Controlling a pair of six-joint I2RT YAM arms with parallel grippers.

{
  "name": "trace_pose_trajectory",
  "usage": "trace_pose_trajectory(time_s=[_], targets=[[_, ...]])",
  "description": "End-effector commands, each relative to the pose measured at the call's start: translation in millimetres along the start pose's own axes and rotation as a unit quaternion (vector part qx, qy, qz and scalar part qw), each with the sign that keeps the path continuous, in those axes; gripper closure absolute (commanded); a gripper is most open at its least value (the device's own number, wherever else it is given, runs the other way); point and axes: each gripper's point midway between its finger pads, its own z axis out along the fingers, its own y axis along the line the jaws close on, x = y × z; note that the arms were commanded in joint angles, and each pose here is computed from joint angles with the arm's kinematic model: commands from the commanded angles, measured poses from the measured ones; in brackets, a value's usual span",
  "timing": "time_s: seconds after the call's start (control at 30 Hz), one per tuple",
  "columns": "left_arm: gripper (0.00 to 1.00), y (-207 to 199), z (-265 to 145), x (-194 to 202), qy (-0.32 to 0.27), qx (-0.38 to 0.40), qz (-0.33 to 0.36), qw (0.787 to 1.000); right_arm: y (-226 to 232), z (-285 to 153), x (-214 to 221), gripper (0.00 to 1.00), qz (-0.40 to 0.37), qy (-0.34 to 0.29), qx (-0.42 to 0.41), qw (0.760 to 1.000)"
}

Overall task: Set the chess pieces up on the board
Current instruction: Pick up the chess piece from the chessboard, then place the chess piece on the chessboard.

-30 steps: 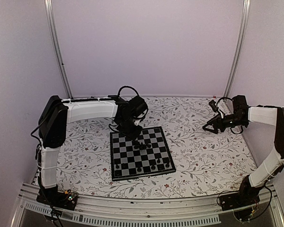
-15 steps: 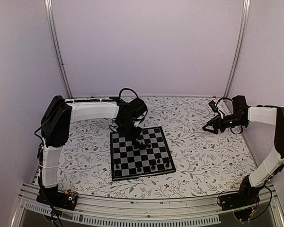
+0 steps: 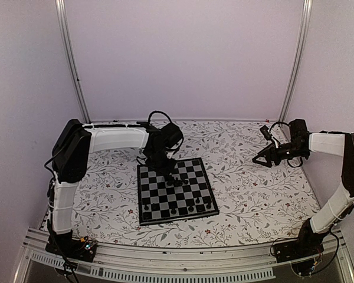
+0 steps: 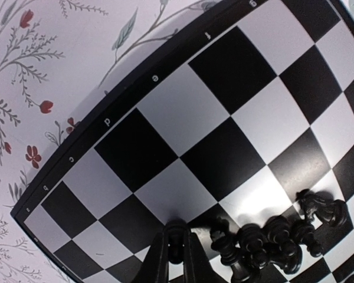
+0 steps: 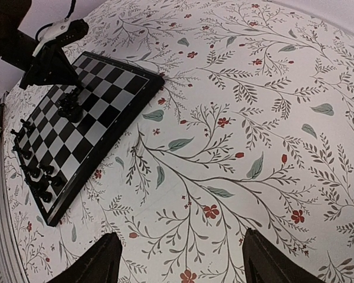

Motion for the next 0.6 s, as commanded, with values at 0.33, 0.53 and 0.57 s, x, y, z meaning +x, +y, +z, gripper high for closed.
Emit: trace_pose_trajectory(time_s=[0.33,0.53,0.57], targets=[[0.95,-28,-69,66,-0.025,0.033,0.065,0.997,9,12,-6,0.26,-0.012,0.007,-0.026,1.000],[0.96,-67,-71,99,-0.019,0.100,0.122,0.987,15,19,-5,0.26,-0.016,0.016,-0.036,0.999],[0.95,-71,-72,100,-0.021,0.110,0.125,0.986,16,20,-5,0.26,-0.017,0.016,-0.037,0.999]])
